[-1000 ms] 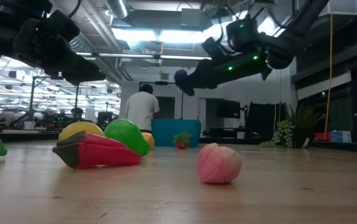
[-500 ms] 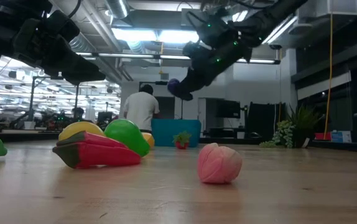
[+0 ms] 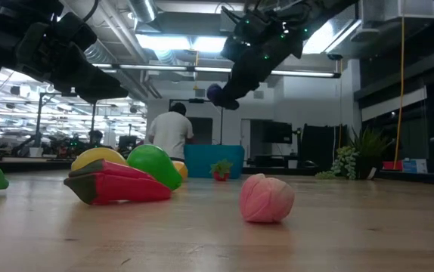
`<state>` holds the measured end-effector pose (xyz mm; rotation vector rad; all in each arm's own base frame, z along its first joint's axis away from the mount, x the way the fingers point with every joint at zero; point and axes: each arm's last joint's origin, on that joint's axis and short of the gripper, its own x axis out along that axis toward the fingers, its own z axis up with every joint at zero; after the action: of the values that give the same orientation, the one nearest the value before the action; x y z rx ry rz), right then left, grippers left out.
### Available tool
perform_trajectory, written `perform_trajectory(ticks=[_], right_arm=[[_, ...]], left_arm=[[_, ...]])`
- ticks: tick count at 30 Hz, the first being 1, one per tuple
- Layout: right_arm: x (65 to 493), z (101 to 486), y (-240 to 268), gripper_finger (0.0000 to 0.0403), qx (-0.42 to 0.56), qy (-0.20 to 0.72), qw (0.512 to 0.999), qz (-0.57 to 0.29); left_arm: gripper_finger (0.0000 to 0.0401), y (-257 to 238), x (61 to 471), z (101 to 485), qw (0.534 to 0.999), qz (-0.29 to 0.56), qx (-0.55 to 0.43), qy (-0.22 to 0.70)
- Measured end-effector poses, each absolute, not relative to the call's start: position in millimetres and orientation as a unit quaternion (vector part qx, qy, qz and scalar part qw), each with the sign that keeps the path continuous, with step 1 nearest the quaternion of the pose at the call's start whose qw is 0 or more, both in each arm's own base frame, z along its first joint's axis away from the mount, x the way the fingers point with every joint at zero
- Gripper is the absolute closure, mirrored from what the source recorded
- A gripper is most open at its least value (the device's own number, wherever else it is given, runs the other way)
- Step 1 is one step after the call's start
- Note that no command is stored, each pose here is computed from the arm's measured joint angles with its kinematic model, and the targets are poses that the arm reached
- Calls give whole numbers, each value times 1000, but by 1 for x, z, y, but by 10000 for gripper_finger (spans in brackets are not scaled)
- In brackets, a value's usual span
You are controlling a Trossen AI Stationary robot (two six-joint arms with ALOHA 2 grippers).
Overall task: Pick and placing Produce into tupperware
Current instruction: Put the eggplant into the blue bin
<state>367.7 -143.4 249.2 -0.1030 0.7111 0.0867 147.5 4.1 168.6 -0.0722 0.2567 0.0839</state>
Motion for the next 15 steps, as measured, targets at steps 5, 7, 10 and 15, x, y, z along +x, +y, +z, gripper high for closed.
perform_trajectory(ticks=[5, 7, 10, 15], right_arm=[[368, 246, -150, 280, -44, 343, 937, 46], [370, 239, -152, 280, -38, 351, 935, 48], [376, 224, -158, 280, -25, 372, 927, 51], [394, 211, -170, 280, -2, 403, 913, 64]], left_arm=[[211, 4, 147, 169, 990, 42, -37, 128], [211, 4, 147, 169, 990, 42, -37, 128], [211, 4, 147, 169, 990, 42, -37, 128], [211, 4, 147, 168, 990, 42, -37, 129]])
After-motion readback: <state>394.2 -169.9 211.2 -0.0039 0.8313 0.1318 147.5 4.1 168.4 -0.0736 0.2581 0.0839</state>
